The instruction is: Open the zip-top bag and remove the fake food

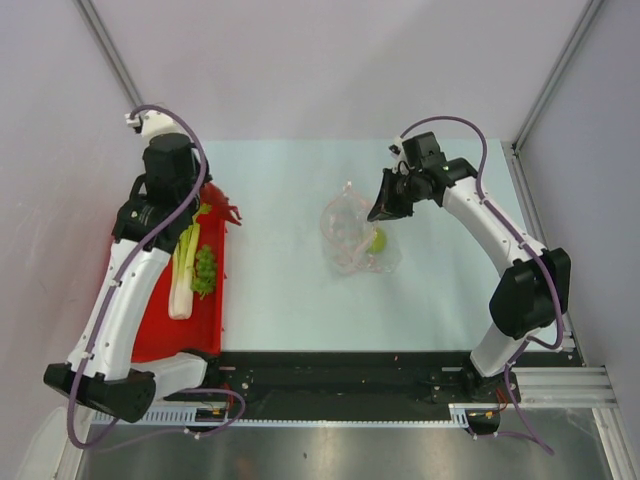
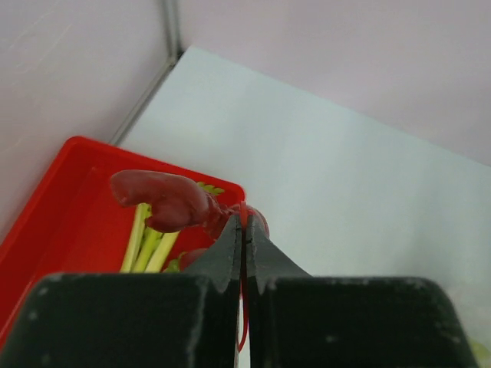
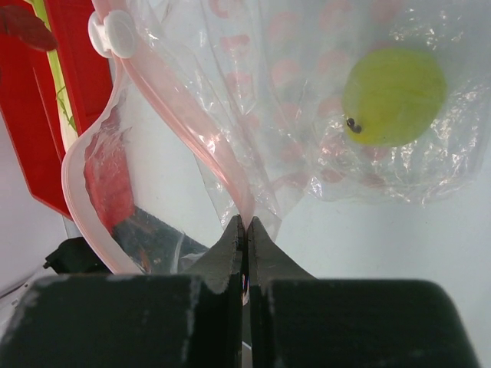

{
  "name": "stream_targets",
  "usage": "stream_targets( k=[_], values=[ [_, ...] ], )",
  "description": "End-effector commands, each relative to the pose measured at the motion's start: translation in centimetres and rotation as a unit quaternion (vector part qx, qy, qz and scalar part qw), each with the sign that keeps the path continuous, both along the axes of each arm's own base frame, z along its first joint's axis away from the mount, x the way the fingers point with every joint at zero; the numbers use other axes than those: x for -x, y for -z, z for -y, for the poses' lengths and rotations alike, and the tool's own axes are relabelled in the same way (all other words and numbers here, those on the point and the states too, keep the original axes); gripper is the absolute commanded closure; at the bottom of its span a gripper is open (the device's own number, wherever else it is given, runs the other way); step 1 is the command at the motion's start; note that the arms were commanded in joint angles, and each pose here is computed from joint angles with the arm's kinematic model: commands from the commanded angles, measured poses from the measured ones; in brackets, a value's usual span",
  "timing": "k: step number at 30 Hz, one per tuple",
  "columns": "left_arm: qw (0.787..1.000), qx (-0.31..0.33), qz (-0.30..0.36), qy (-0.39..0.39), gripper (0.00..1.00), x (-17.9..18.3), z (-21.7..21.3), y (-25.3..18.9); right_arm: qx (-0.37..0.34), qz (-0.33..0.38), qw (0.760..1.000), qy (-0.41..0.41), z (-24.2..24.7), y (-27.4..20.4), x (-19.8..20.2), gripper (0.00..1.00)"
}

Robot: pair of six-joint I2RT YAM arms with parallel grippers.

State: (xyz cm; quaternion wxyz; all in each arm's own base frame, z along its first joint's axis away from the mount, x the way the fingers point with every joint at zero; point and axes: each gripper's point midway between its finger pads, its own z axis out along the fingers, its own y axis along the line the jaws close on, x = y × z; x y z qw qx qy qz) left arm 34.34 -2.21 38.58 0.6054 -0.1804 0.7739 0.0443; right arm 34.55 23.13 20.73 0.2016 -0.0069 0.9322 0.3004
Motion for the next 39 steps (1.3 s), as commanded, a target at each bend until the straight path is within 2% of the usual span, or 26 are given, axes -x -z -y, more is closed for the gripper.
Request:
stream_targets(
  k=[1,8,14,17,21,22,27,30,33,34,37,39],
  values=[
    [0.997,0.026,0.038,-0.056,1.0,-0.1,-4.1,-1.4,-0.014,0.025,1.0,-0.009,-0.2,-1.7,0.6,1.0],
    [0.994,0.039,0.024,-0.098,1.0,-2.6,-7.8,1.1,-0.013,0.025,1.0,-0.007,0.0,-1.8,0.6,1.0],
    [0.989,0.065,-0.026,-0.128,1.0,-3.3,-9.4,7.0,-0.014,0.024,1.0,-0.009,0.0,-1.7,0.6,1.0],
    [0.983,0.096,-0.045,-0.151,1.0,-1.3,-9.8,10.2,-0.014,0.022,1.0,-0.01,0.0,-1.7,0.8,1.0],
    [0.968,0.124,-0.069,-0.206,1.0,3.2,-10.3,13.7,-0.014,0.015,1.0,-0.015,-0.2,-1.3,1.1,1.0],
    [0.963,0.14,-0.058,-0.224,1.0,4.3,-10.5,13.5,-0.015,0.012,1.0,-0.017,-0.3,-1.1,1.2,1.0],
    [0.937,0.157,-0.109,-0.291,1.0,9.3,-10.9,16.8,-0.021,0.01,0.999,-0.026,-0.8,-0.9,1.3,1.0],
    [0.924,0.183,-0.101,-0.32,1.0,11.3,-11.0,17.9,-0.023,0.009,0.999,-0.028,-1.0,-0.8,1.2,1.0],
    [0.911,0.196,-0.103,-0.349,0.89,13.4,-11.1,18.9,-0.025,0.009,0.999,-0.029,-1.0,-0.8,1.3,1.0],
    [0.903,0.204,-0.098,-0.364,0.77,14.0,-11.3,19.1,-0.025,0.011,0.999,-0.03,-1.0,-0.8,1.2,1.0],
    [0.892,0.224,-0.094,-0.381,0.68,14.9,-11.2,19.7,-0.025,0.011,0.999,-0.03,-1.0,-0.8,1.3,1.0],
    [0.894,0.231,-0.095,-0.373,0.63,14.8,-10.8,20.1,-0.025,0.013,0.999,-0.031,-1.0,-0.8,1.4,1.0]
  ],
)
